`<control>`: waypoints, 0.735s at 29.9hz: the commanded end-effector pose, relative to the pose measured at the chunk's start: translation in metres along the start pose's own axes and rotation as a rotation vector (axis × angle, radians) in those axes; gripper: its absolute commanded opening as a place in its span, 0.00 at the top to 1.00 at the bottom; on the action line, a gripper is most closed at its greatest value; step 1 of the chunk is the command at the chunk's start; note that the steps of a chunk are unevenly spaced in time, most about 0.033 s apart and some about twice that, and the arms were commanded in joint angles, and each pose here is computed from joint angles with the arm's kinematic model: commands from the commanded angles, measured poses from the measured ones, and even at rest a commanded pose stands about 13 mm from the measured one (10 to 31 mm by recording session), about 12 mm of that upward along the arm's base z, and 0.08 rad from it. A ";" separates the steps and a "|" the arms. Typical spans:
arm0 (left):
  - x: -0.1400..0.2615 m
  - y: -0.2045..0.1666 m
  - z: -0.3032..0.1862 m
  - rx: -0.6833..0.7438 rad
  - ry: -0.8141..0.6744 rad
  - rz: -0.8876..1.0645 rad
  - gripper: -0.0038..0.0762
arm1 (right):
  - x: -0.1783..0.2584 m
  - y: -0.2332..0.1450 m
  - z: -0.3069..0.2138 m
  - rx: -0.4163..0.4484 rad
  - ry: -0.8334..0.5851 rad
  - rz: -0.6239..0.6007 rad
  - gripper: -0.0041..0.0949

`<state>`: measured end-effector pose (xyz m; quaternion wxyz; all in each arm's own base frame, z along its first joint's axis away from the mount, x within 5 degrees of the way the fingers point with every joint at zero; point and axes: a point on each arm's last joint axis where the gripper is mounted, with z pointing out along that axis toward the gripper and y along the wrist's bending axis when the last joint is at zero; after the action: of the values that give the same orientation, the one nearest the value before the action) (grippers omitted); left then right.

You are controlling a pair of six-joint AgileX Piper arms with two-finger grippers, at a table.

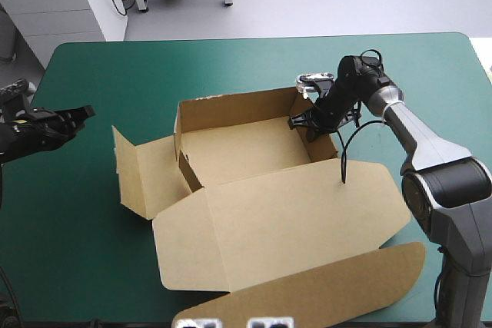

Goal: Fold the box

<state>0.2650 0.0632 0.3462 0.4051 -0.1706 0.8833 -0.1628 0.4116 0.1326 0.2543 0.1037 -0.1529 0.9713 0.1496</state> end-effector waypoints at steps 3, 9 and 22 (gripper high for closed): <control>-0.021 0.008 -0.027 0.115 -0.160 -0.119 0.96 | -0.002 0.007 -0.081 -0.083 -0.252 0.035 0.98; -0.022 0.021 -0.014 0.239 -0.085 -0.176 0.96 | 0.007 -0.002 -0.131 -0.120 -0.402 0.073 0.98; -0.012 -0.027 0.006 0.657 0.079 -0.114 0.96 | 0.023 0.015 -0.194 -0.102 -0.646 0.041 0.98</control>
<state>0.2844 0.0631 0.3348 0.3712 -0.1213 0.8155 -0.4271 0.3688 0.0751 0.3964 0.3272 -0.0881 0.9167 0.2119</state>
